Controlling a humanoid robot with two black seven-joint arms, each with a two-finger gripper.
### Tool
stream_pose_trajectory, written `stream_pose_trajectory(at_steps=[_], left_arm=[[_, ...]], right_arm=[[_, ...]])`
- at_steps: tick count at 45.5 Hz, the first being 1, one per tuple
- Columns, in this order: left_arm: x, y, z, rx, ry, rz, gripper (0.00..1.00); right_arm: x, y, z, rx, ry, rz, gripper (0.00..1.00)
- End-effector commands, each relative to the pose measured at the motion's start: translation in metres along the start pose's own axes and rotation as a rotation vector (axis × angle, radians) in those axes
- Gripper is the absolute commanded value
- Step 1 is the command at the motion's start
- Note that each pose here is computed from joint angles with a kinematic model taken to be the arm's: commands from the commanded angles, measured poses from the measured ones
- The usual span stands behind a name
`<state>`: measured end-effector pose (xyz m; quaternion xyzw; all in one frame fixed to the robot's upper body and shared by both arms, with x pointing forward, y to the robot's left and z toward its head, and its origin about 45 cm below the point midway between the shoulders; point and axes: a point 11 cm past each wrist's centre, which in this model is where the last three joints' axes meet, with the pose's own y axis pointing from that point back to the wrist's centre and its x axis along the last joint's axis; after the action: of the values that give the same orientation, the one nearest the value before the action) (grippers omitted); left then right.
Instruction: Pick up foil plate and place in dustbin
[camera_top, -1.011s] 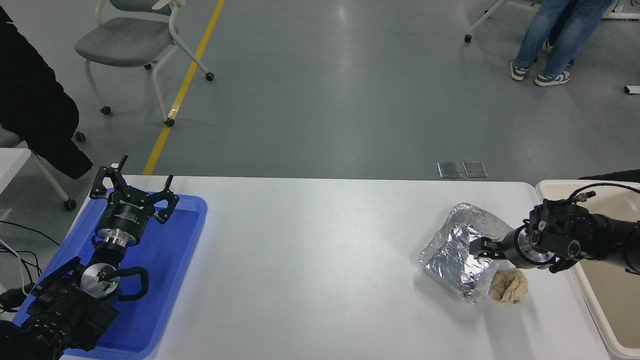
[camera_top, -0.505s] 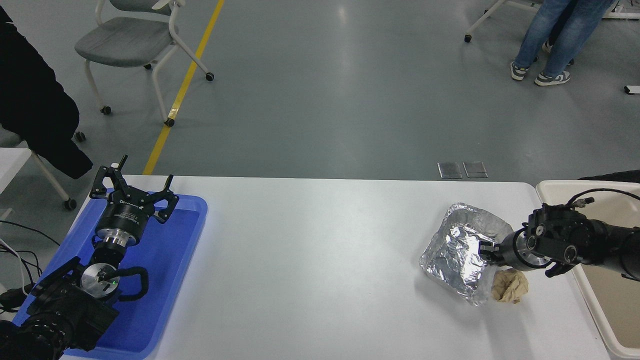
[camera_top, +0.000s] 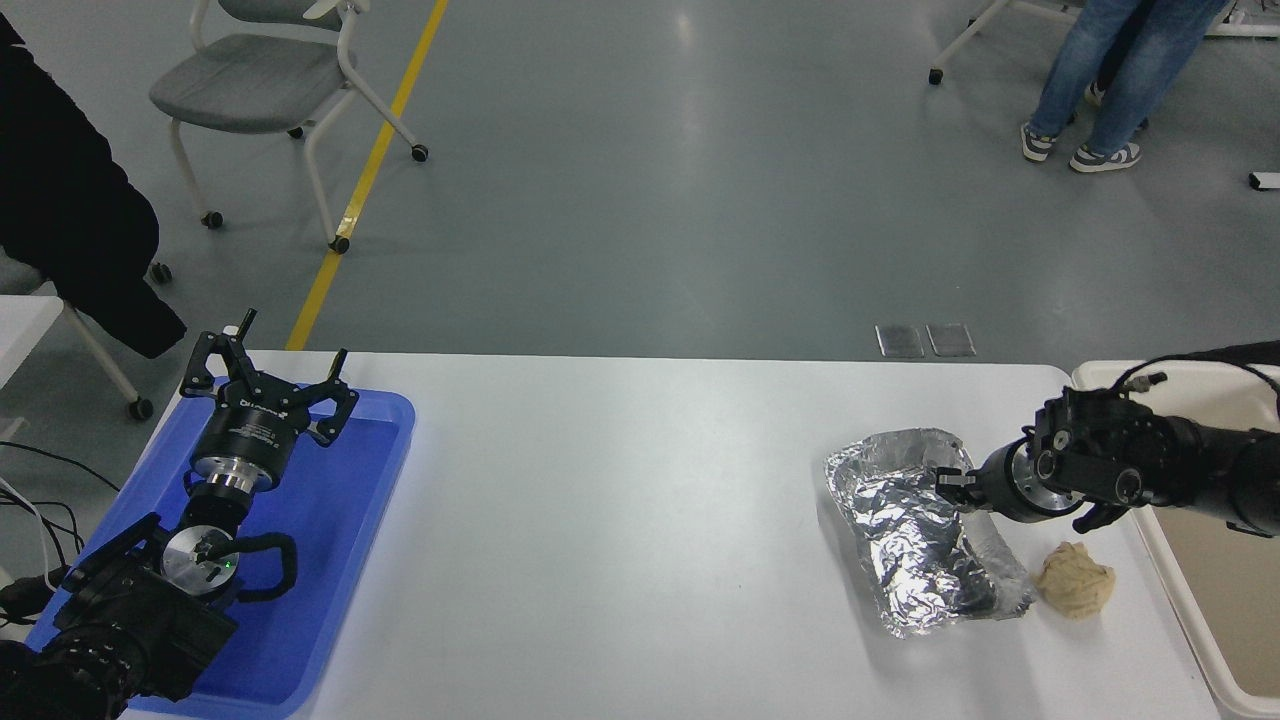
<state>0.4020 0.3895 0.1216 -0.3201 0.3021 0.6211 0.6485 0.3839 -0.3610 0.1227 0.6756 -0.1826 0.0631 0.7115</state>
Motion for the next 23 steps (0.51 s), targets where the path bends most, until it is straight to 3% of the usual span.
stream_pose_trajectory(at_steps=[1, 23], left_arm=[[0.001, 0.001, 0.000, 0.000, -0.001, 0.003, 1.00], [0.001, 0.001, 0.001, 0.000, -0.002, 0.003, 1.00]], right_arm=[[0.035, 0.052, 0.010, -0.022, 0.035, 0.018, 0.00], [0.107, 0.245, 0.012, -0.126, 0.122, 0.086, 0.00]])
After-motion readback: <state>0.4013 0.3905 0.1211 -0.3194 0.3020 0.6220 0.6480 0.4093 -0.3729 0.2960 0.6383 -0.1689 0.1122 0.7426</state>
